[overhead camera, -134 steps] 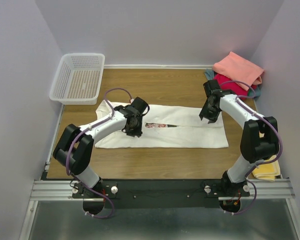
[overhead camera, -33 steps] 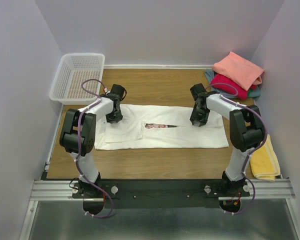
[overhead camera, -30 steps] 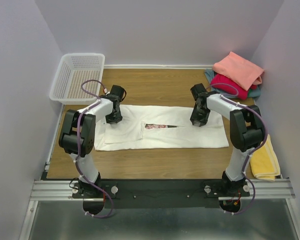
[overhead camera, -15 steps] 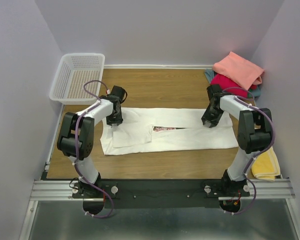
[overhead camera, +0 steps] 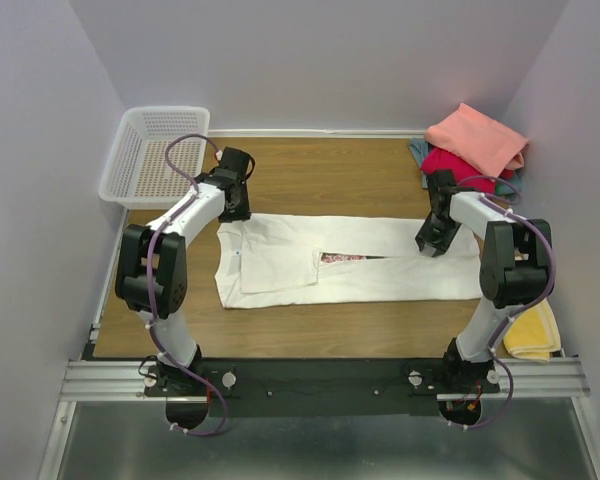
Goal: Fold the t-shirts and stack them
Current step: Fold the tshirt
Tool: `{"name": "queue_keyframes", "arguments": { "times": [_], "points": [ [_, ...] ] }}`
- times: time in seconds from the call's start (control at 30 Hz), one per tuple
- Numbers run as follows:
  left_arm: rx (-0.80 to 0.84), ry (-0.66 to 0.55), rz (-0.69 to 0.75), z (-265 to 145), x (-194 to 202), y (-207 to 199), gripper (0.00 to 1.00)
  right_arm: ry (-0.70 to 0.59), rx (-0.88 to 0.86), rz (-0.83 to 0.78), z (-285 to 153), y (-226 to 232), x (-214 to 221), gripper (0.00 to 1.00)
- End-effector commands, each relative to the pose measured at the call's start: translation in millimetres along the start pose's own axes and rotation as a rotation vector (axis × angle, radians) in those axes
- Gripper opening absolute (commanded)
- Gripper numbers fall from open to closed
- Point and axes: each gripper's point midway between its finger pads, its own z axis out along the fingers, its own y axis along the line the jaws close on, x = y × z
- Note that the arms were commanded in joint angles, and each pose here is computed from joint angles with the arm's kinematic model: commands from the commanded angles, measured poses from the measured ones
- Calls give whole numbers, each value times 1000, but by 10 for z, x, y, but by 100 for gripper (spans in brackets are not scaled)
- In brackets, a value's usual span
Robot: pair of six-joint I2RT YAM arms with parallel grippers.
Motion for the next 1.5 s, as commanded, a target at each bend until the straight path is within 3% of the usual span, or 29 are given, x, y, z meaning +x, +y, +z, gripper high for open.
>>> {"name": "queue_keyframes", "arguments": {
  "times": [0.0, 0.3, 0.37, 0.4, 0.43, 0.5, 0.97, 1.23, 1.47],
  "points": [
    [109, 4, -9, 236, -53, -269, 42, 29, 116, -20, 76, -308, 128, 47],
    [165, 13, -47, 503, -76, -361, 43, 34, 117, -22, 55, -345, 177, 47],
    [153, 13, -51, 551, -95, -337, 38, 35, 118, -26, 57, -350, 182, 47],
    [130, 8, -55, 574, -114, -293, 32, 33, 118, -27, 55, -349, 175, 47],
    [122, 6, -59, 582, -139, -269, 12, 36, 120, -28, 57, -352, 180, 47],
    [82, 9, -59, 625, -128, -199, 0, 30, 115, -27, 42, -345, 163, 47],
    [-134, -9, -105, 389, -34, 279, 0, 34, 122, -28, 53, -358, 178, 47],
    [-120, -2, -80, 513, -135, 205, 0, 34, 115, -37, 57, -328, 149, 46],
    [-188, -65, -60, 344, -331, 344, 24, 27, 104, -37, 24, -319, 137, 47]
  ]
}}
